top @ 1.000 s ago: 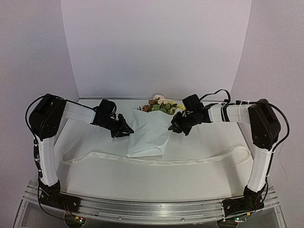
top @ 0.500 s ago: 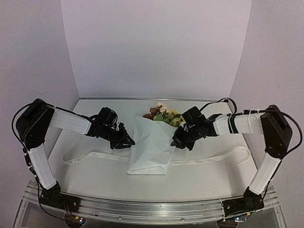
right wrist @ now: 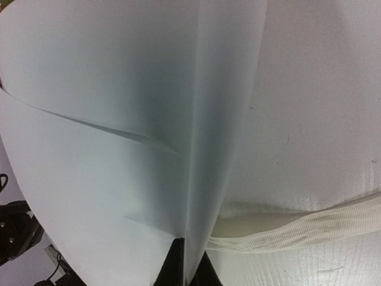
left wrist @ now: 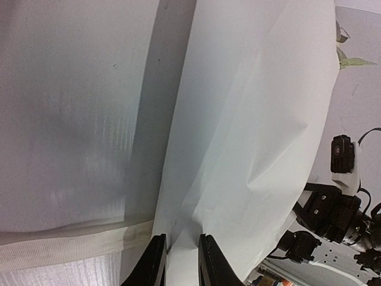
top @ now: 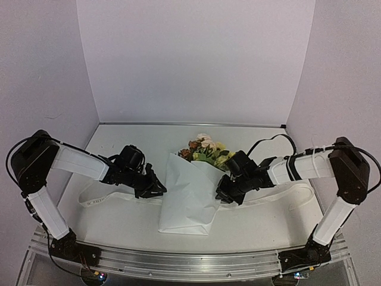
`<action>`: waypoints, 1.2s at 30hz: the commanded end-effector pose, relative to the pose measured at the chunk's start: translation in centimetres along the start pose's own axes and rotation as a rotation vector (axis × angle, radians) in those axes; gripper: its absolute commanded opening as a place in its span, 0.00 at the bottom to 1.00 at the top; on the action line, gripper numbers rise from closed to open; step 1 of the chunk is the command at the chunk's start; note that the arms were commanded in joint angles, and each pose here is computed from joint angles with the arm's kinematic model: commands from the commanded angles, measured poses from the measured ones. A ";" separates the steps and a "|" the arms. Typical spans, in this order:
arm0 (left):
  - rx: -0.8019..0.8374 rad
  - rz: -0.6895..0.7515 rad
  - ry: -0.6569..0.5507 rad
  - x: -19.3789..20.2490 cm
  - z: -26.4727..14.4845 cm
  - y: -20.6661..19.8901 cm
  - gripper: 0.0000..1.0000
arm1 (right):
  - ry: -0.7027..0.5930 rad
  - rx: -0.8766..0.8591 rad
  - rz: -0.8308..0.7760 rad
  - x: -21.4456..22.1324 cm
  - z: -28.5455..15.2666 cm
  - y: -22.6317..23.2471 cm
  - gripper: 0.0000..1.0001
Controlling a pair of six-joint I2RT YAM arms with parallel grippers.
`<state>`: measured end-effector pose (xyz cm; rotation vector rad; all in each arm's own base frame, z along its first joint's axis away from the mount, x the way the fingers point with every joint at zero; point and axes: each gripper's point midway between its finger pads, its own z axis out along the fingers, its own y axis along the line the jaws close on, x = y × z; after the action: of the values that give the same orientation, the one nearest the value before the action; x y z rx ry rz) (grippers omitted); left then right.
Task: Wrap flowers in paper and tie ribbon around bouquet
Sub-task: Place the folded bouquet on the ribbon, then pick up the left side of the ribbon at the center of the board.
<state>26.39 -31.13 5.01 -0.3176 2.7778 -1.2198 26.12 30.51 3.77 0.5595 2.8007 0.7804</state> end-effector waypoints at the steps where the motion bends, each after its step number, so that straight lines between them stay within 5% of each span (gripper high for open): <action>1: 0.035 0.011 -0.069 -0.8 -0.8 -1.1 0.25 | -0.061 -0.030 -0.006 -0.8 -0.9 0.8 0.08; 11: -0.037 0.049 -0.240 -2.9 -4.9 -2.4 0.49 | -0.142 -0.023 -0.065 -2.1 -3.5 1.5 0.54; 18: -0.187 -0.074 -0.406 -4.3 -9.5 1.8 0.57 | -0.299 0.138 -0.108 -4.2 -7.2 -2.3 0.87; 30: -0.390 -0.451 -0.626 -2.6 -15.8 11.0 0.65 | -0.362 0.185 -0.095 -5.0 -9.8 -6.3 0.98; 36: -0.325 -0.641 -0.683 -2.2 -15.6 13.1 0.63 | -0.384 0.202 -0.039 -5.3 -10.7 -9.4 0.98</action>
<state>24.13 -12.30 6.57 -1.2053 2.4135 -0.5320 25.54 18.68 8.32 0.5620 2.5736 0.3969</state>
